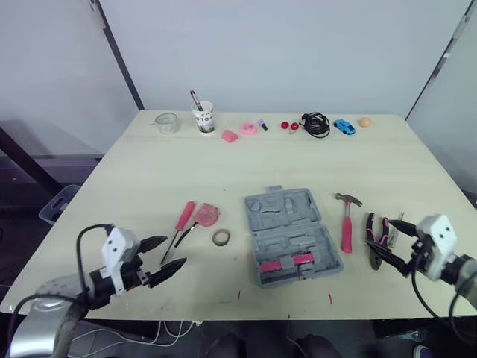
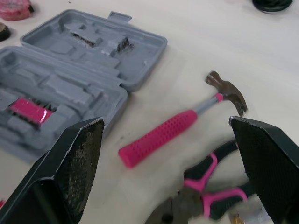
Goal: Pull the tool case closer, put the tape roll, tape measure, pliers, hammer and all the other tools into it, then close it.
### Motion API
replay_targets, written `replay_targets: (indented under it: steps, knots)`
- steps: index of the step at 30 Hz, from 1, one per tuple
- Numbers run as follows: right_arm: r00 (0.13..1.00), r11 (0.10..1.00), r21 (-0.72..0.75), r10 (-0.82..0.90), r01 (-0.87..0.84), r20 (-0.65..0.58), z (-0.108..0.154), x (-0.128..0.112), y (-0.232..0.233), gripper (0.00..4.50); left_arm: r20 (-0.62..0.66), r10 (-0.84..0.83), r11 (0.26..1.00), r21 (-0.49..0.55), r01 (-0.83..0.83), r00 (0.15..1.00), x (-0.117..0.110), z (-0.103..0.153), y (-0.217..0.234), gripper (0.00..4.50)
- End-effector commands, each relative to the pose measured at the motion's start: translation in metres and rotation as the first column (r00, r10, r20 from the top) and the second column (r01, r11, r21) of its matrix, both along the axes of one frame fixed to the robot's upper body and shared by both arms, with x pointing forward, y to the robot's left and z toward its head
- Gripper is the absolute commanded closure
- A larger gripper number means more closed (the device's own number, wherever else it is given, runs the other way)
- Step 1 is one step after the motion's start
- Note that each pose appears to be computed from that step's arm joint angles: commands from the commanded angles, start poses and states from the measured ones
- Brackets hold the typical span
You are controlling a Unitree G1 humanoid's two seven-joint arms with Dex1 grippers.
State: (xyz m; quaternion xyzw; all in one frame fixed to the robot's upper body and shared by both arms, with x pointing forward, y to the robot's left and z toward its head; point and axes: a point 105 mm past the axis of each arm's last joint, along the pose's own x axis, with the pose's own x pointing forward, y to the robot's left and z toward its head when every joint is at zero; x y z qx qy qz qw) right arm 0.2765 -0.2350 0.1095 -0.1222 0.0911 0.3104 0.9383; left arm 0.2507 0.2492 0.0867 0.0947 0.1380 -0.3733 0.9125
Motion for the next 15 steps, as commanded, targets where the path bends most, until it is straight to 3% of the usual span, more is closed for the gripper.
replay_targets:
  steps: [1,14,15]
  knots:
    - [0.999,0.998,-0.042,0.046,-0.047,-0.009,0.007,0.014,0.011,0.0,0.009,-0.079,0.997,0.024,0.079,0.997,0.009,0.012,-0.014,0.11]
    - [0.984,0.969,-0.188,0.139,-0.158,-0.111,-0.004,0.068,0.04,0.0,-0.038,-0.261,0.959,0.1,0.264,0.964,0.058,0.004,-0.048,0.11]
    - [0.983,0.967,-0.197,0.141,-0.162,-0.115,-0.005,0.072,0.041,0.4,-0.051,-0.27,0.956,0.1,0.274,0.961,0.06,0.001,-0.05,0.0]
